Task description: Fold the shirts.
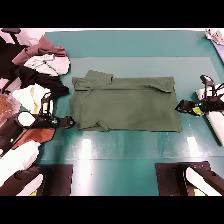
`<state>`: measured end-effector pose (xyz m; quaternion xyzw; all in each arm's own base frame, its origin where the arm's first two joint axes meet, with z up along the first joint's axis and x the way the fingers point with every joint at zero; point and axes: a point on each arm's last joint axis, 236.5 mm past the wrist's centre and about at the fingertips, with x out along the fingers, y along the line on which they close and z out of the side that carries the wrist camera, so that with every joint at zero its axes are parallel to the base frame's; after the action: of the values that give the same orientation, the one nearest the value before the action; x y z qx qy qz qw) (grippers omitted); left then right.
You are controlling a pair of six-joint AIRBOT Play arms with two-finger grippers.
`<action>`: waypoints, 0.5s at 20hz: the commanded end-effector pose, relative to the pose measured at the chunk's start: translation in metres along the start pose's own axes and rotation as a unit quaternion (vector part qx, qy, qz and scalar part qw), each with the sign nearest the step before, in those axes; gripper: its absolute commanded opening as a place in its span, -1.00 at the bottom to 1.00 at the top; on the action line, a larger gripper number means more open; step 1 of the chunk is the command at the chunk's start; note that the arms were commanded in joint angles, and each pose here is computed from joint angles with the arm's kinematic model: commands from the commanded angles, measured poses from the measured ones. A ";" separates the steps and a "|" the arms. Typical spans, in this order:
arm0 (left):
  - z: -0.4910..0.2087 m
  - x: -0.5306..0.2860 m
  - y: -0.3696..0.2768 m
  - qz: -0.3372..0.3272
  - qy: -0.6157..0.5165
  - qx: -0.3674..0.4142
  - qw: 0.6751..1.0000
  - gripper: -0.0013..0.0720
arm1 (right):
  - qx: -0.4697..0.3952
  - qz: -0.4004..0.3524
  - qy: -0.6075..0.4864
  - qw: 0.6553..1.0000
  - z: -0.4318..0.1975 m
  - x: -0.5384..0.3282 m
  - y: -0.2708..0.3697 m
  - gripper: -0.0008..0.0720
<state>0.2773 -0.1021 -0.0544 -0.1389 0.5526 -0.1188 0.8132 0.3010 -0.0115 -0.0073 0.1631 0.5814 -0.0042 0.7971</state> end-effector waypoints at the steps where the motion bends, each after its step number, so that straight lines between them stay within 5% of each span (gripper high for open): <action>1: -0.003 0.018 0.006 0.003 0.015 -0.019 1.000 1.00 | 0.001 0.000 0.011 1.000 -0.004 0.003 0.000 0.47; 7: 0.008 0.029 -0.030 -0.082 0.001 -0.037 0.996 0.95 | 0.000 0.000 0.011 1.000 -0.004 0.003 -0.001 0.47; 8: 0.007 0.029 -0.030 -0.084 0.003 -0.037 0.996 0.79 | 0.000 -0.001 0.010 1.000 -0.004 0.003 -0.001 0.47; 9: 0.004 0.029 -0.031 -0.086 0.009 -0.033 0.996 0.30 | 0.000 -0.001 0.009 1.000 -0.003 0.003 -0.001 0.47; 10: 0.001 0.028 -0.034 -0.091 0.015 -0.025 0.995 0.13 | 0.000 -0.001 0.008 1.000 -0.003 0.003 -0.001 0.47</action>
<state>0.2879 -0.1346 -0.0700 -0.1992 0.5556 -0.1614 0.7910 0.2983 -0.0108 -0.0107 0.1632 0.5892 -0.0033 0.7913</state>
